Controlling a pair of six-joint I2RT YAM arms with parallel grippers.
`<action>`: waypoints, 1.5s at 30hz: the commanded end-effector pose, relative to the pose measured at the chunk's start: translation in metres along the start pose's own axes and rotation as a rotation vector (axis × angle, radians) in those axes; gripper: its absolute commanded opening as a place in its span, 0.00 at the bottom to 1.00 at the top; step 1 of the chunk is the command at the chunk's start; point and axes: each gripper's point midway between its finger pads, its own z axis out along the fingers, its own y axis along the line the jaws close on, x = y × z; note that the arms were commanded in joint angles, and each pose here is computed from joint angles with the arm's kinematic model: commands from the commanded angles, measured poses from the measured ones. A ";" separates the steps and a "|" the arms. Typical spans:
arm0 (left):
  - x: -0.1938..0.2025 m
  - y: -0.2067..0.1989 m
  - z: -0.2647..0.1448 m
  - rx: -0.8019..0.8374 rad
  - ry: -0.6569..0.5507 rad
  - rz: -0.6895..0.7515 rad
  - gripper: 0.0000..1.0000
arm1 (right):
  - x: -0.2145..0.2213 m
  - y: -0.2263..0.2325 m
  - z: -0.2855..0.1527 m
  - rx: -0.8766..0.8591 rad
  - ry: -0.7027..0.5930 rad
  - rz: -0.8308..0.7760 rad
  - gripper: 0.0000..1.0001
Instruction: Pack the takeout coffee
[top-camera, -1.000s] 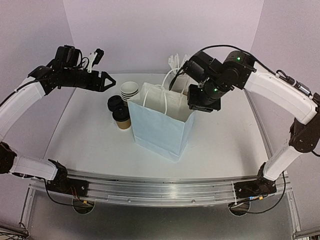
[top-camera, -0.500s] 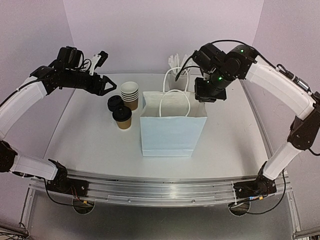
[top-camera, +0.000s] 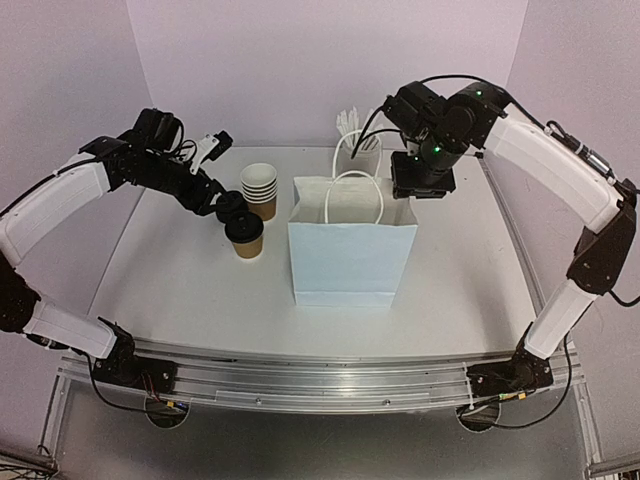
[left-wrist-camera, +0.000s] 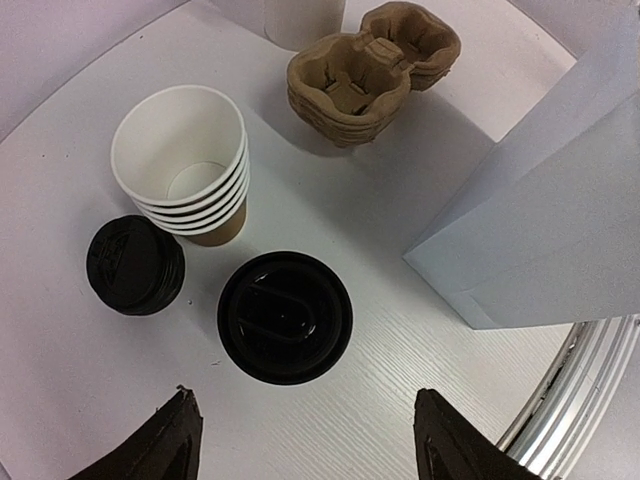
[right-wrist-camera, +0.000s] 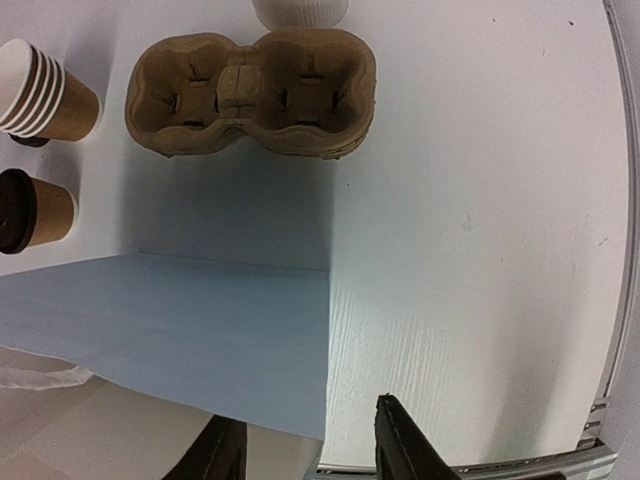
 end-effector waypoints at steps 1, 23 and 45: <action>0.011 0.018 0.017 -0.054 0.086 0.049 0.69 | -0.011 0.001 -0.024 -0.036 -0.045 -0.003 0.46; 0.029 -0.005 0.086 0.272 0.015 0.562 0.93 | -0.020 0.001 -0.056 -0.123 -0.135 -0.026 0.78; 0.022 0.012 0.108 0.238 0.051 0.500 0.87 | -0.010 0.014 -0.041 -0.184 -0.101 -0.054 0.76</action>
